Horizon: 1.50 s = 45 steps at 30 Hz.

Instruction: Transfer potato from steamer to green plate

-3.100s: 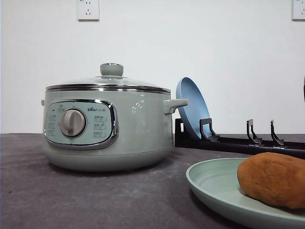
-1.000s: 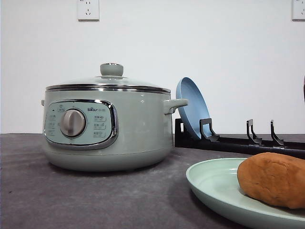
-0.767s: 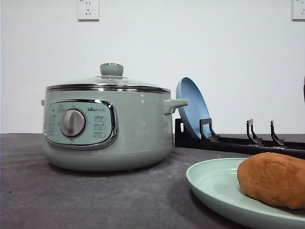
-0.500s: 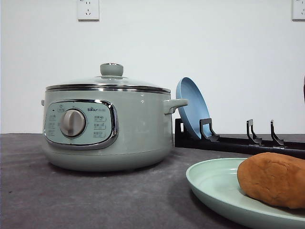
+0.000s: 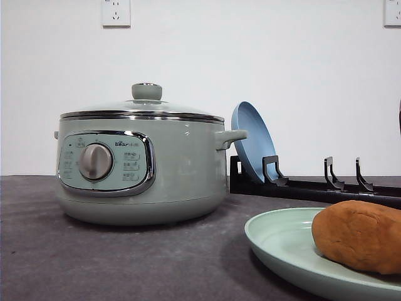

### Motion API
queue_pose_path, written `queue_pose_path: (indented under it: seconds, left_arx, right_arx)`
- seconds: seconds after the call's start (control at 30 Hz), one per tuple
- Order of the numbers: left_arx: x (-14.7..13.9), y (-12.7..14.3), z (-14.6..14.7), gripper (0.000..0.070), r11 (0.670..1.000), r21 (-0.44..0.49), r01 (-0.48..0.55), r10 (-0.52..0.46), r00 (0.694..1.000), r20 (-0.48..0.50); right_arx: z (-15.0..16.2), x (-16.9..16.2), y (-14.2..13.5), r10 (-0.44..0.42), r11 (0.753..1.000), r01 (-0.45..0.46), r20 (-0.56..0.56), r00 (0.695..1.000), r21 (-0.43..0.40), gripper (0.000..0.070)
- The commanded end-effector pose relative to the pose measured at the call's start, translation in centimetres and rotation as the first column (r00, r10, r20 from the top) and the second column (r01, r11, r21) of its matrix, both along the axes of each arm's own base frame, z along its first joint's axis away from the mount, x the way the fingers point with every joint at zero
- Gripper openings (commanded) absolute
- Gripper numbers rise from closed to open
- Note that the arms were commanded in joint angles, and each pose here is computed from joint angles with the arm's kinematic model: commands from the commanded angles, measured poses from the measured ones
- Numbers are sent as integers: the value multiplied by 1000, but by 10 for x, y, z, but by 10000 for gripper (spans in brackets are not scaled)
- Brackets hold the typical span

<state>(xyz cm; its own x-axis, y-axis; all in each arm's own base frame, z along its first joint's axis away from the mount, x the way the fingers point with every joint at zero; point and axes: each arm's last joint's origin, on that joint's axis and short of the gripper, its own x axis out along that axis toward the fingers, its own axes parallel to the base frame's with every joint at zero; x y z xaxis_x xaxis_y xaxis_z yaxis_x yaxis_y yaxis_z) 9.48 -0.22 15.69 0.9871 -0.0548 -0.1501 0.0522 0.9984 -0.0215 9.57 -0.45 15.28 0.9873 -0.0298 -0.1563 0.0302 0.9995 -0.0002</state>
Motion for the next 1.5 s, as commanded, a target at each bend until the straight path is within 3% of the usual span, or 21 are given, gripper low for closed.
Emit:
queue_pose_path:
  seconds: [0.0, 1.47]
  left_arx:
    - [1, 0, -8, 0, 1000, -1, -6, 6, 1000, -27]
    - [1, 0, -8, 0, 1000, -1, -6, 6, 1000, -27]
  right_arx:
    - [-1, 0, 0, -2, 1000, 2, 8, 1000, -11, 15]
    - [-1, 0, 0, -2, 1000, 2, 8, 1000, -11, 15]
